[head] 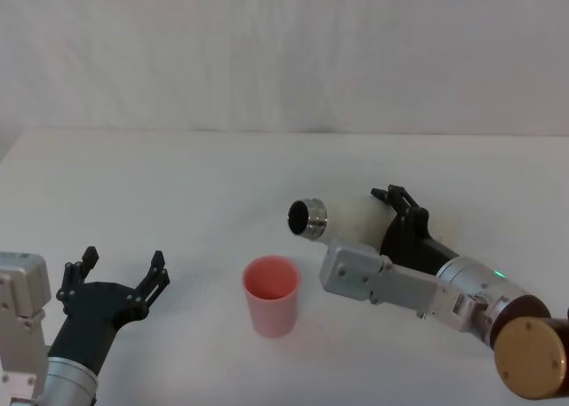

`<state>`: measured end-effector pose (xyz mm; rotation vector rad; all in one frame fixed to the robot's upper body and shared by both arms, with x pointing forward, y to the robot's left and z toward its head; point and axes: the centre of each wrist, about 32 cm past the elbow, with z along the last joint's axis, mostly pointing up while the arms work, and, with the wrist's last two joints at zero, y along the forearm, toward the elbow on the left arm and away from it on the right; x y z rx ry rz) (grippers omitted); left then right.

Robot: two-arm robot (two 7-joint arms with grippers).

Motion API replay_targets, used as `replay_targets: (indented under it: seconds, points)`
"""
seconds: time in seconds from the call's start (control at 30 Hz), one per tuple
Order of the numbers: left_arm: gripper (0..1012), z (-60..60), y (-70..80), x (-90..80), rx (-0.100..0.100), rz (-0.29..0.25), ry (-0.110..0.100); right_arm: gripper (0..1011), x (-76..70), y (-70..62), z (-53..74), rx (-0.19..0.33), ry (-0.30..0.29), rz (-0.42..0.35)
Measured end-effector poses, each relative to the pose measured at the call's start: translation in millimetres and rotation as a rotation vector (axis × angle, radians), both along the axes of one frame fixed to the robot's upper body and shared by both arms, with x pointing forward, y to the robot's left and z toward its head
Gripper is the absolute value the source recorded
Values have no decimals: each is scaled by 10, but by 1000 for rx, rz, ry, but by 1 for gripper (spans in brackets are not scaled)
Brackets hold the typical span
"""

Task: Grasp the thermos with one hand and pour water into the cup lid.

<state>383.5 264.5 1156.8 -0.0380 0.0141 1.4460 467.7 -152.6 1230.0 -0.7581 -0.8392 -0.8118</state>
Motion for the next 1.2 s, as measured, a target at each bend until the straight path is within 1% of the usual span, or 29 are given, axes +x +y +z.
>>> replay_targets:
  seconds: [0.27,0.57,0.83,1.2]
  points:
    - [1001,0,0,0,0,0,0,959,-12,55,-20,-72,-20,8]
    - [1001,0,0,0,0,0,0,959,-20,112,-32,-138,-41,8]
    - [1001,0,0,0,0,0,0,959,-19,148,-39,-173,-54,5]
    - [1001,0,0,0,0,0,0,959,-10,172,-33,-203,-67,2]
